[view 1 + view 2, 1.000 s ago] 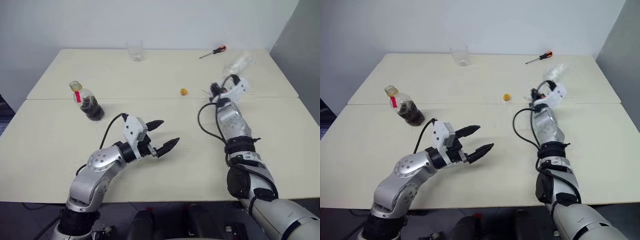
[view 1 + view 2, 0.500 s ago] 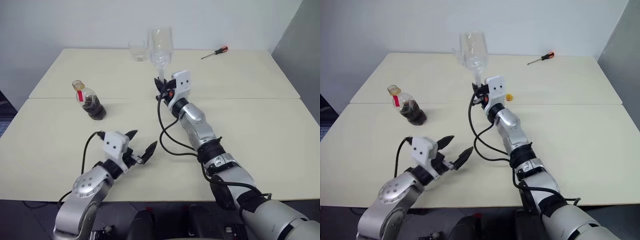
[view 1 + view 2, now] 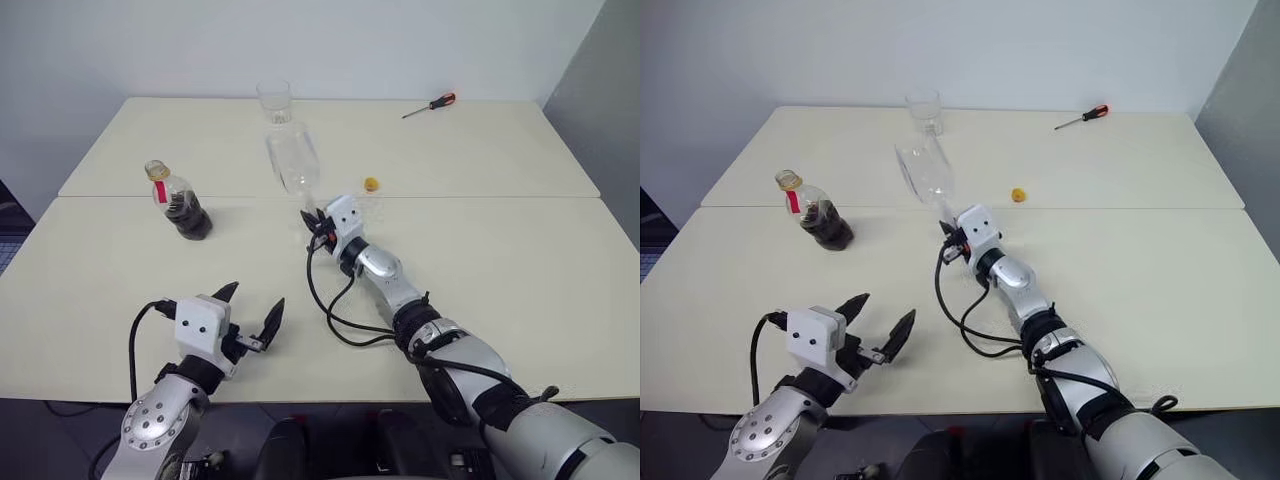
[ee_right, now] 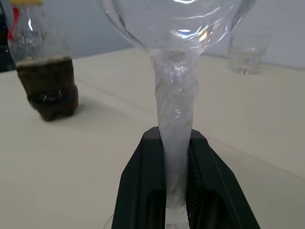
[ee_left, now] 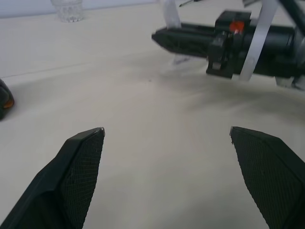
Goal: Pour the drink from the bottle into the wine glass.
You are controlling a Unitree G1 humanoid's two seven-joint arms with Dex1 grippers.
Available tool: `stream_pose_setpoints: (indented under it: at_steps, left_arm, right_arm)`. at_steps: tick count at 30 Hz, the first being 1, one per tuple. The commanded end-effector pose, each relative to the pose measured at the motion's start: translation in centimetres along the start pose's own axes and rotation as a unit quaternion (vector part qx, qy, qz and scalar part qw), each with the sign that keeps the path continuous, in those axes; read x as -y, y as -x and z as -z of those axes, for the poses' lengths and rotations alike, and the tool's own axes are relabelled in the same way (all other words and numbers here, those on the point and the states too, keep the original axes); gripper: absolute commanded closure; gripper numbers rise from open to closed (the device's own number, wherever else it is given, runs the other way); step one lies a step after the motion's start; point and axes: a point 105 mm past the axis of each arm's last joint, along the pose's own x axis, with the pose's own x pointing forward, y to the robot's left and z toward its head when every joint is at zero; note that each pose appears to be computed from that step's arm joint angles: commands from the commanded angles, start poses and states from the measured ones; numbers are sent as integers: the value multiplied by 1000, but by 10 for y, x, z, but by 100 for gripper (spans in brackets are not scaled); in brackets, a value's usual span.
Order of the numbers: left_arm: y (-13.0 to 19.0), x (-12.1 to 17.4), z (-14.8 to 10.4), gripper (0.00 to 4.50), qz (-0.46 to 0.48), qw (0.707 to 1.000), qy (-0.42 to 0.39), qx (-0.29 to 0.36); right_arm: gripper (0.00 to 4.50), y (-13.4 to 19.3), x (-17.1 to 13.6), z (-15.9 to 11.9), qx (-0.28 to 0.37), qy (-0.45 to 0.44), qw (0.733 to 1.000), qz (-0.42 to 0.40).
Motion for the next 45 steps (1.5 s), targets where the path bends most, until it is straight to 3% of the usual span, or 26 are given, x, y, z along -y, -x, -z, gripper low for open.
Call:
stream_pose_setpoints:
  at_steps: [1, 7, 18, 28, 37, 45]
  left_arm:
    - [-1, 4, -9, 0, 6, 1000, -10, 26]
    - [-7, 6, -12, 0, 14, 999, -9, 36]
    - [-18, 11, -21, 0, 30, 998, -7, 48]
    - [-24, 14, -32, 0, 41, 998, -7, 53]
    - [-28, 18, -37, 0, 48, 997, -4, 55]
    - [-22, 24, -32, 0, 74, 997, 10, 37]
  right_arm:
    - [430, -10, -72, 18, -19, -74, 996, -49]
    - [430, -2, -63, 39, -68, -67, 995, -35]
    - [430, 29, -26, 43, -72, -48, 996, -24]
    - [430, 54, -11, 40, -110, -24, 993, -22]
    - [430, 57, -14, 40, -128, 8, 991, -33]
    - [430, 36, 1, 29, -92, 5, 996, -3]
